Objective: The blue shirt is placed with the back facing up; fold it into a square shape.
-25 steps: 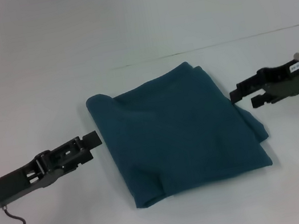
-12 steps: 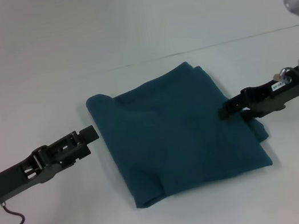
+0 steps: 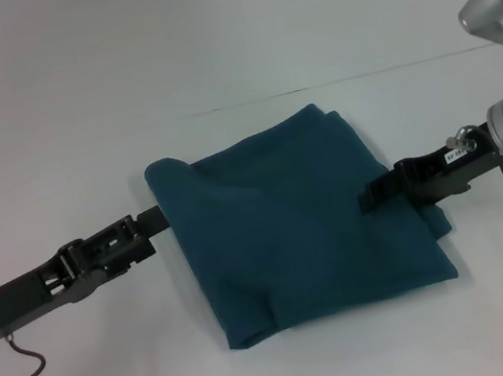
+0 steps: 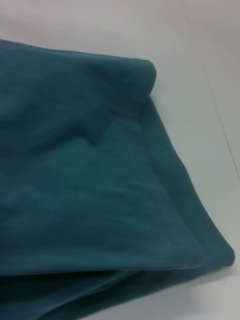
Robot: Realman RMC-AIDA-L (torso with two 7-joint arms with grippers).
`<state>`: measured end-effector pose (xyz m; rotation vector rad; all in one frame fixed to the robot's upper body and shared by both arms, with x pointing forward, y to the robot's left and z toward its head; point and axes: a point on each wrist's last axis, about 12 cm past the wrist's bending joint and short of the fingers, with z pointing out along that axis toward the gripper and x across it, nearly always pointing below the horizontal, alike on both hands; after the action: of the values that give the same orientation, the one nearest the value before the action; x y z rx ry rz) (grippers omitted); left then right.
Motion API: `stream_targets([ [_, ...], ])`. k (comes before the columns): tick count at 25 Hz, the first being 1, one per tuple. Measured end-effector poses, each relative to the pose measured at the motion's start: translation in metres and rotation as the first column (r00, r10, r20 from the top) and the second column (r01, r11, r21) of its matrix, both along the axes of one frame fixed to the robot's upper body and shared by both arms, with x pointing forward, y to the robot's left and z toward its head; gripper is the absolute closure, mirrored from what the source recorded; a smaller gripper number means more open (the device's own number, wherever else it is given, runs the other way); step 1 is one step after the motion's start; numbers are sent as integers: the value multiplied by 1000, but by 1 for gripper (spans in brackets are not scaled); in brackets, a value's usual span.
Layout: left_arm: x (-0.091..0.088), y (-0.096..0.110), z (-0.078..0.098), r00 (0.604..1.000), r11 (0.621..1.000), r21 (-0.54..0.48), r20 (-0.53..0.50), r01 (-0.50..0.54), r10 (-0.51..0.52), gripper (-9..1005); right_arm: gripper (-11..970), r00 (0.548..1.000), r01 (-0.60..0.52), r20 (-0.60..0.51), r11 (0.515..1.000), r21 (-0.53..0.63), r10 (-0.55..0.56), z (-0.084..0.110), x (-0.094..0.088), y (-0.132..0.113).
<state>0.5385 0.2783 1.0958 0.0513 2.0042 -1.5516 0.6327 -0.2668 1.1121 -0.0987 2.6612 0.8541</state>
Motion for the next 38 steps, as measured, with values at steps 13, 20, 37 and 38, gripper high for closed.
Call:
stream_targets([
  [13, 3, -3, 0, 1000, 1000, 4, 4, -7, 7, 46, 377, 1000, 6, 22, 1000, -17, -6, -8, 0, 6],
  [20, 2, -3, -1, 1000, 1000, 5, 3, -10, 10, 45, 382, 999, -6, 34, 1000, -27, 7, -15, 1, 21],
  [37, 4, -3, -1, 1000, 1000, 11, 3, -15, 15, 45, 396, 998, -22, 65, 1000, 4, 22, -9, 4, 32],
  [38, 4, -3, -1, 1000, 1000, 11, 3, -15, 15, 45, 437, 998, -22, 65, 1000, 3, 22, -8, 4, 32],
])
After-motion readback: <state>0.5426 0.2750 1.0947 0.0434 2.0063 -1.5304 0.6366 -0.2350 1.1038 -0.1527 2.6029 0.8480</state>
